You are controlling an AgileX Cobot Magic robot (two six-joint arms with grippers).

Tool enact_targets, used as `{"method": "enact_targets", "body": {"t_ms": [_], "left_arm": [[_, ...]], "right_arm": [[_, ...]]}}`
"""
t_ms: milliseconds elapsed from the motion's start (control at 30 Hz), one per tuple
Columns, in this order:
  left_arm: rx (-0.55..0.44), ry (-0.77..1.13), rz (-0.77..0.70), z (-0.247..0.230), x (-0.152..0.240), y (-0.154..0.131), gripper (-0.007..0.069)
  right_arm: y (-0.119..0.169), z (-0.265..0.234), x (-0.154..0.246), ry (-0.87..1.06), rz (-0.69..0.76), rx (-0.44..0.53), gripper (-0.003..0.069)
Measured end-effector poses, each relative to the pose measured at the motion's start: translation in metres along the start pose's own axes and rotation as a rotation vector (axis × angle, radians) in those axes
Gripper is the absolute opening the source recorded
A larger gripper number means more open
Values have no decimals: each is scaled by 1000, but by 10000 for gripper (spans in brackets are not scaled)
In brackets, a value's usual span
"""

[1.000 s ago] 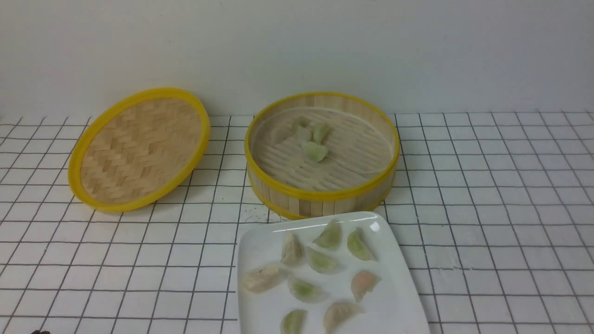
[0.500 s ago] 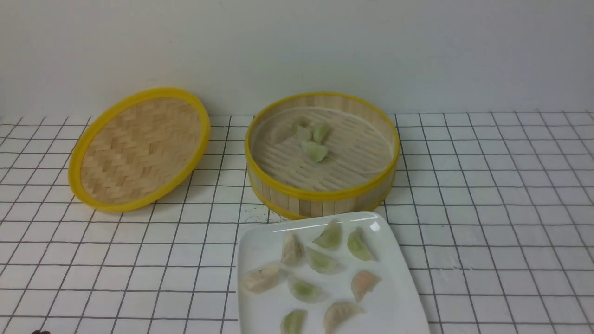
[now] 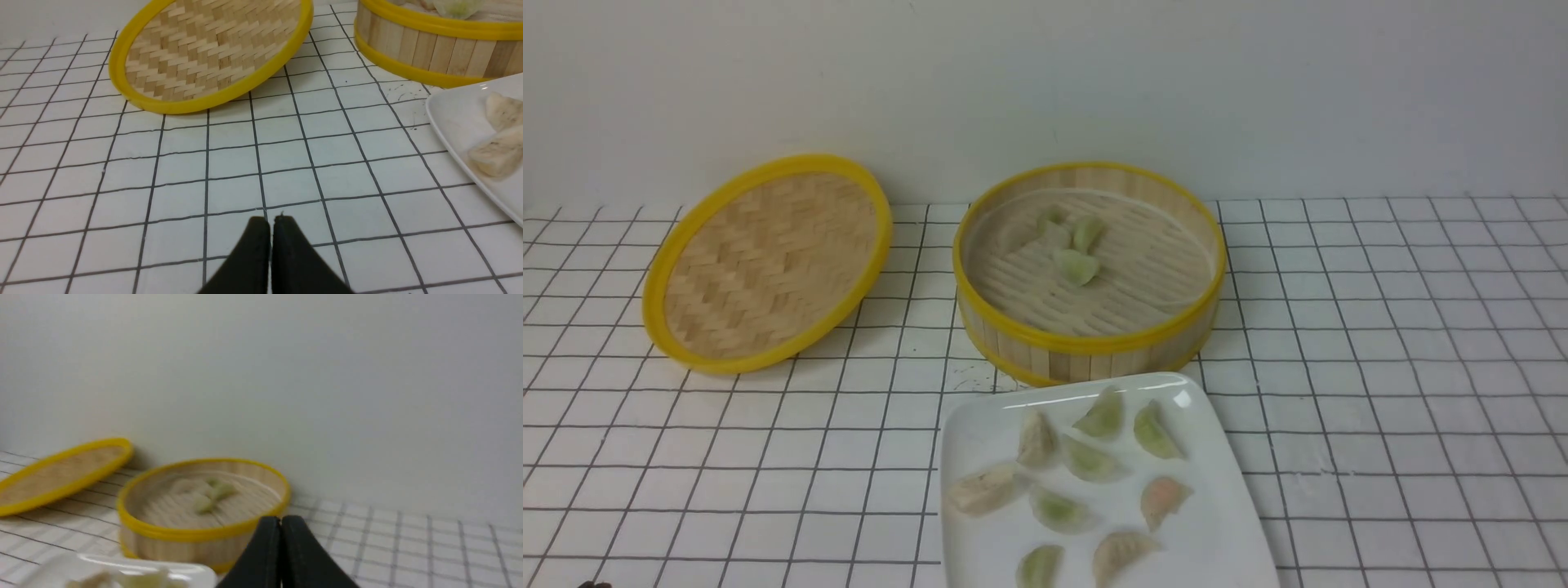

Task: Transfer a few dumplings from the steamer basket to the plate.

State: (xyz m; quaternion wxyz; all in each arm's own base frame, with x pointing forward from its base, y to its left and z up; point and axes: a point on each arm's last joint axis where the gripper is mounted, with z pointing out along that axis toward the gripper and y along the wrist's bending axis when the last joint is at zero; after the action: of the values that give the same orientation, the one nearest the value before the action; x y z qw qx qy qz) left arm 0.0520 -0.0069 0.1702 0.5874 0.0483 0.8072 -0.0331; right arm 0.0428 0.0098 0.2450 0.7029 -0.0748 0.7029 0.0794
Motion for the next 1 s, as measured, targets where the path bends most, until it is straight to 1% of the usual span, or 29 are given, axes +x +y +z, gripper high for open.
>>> {"method": "enact_targets", "body": {"t_ms": [33, 67, 167, 233, 1000], "left_arm": [[0, 0, 0, 0, 0, 0, -6], [0, 0, 0, 0, 0, 0, -6], [0, 0, 0, 0, 0, 0, -6], [0, 0, 0, 0, 0, 0, -6], [0, 0, 1, 0, 0, 0, -6]], "right_arm": [[-3, 3, 11, 37, -4, 53, -13], [-4, 4, 18, 59, -6, 82, -13], [-12, 8, 58, 193, 7, 209, -13], [-13, 9, 65, 219, 10, 228, -13], [-13, 9, 65, 219, 10, 236, -13]]}}
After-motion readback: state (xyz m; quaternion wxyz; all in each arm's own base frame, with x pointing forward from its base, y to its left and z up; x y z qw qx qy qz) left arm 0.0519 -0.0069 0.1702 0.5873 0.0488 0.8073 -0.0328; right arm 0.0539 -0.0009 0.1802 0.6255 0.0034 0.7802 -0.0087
